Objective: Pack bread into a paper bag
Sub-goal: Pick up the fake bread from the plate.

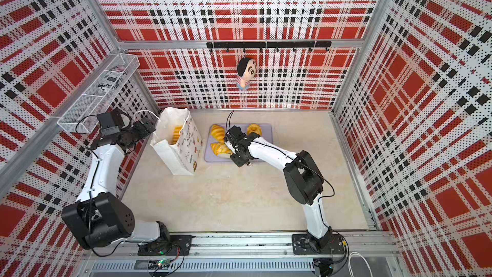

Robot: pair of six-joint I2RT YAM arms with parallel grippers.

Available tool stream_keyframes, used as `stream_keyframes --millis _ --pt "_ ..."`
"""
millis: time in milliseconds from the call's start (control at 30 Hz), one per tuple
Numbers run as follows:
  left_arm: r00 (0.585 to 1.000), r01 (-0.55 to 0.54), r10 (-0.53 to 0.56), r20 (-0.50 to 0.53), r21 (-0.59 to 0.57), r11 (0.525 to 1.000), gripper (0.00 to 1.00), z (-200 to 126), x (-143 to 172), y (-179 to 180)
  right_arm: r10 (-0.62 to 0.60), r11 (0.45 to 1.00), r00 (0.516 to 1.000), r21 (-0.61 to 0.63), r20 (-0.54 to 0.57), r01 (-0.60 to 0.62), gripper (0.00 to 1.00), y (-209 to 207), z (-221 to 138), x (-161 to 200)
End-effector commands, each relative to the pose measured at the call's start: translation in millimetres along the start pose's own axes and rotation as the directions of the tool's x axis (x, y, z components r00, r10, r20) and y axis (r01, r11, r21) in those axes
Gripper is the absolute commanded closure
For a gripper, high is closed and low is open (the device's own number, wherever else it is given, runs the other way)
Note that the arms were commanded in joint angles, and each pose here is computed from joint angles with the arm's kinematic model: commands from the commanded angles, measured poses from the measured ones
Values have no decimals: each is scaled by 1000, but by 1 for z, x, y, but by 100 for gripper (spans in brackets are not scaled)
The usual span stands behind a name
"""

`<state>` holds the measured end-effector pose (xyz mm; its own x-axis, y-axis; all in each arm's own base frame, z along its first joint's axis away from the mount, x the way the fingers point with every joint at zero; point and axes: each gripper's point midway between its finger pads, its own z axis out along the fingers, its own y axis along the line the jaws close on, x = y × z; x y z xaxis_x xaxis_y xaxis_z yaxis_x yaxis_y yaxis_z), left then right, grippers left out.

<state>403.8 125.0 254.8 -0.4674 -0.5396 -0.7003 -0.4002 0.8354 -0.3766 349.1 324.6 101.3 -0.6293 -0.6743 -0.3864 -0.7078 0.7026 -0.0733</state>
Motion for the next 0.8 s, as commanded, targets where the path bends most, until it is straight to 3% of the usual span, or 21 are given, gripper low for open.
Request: stream_keyframes --millis 0,267,767 --pt "1000 -5 4 14 30 1000 2 -2 -1 -7 -3 1000 986 -17 170 6 76 5 -71 -39" --pt "1000 -9 8 17 45 999 2 -2 -1 -13 -70 997 955 -10 289 76 76 28 -140 -69" --pt "1000 -9 8 16 50 999 2 3 -1 -18 -99 994 902 -2 420 110 76 44 -210 -93"
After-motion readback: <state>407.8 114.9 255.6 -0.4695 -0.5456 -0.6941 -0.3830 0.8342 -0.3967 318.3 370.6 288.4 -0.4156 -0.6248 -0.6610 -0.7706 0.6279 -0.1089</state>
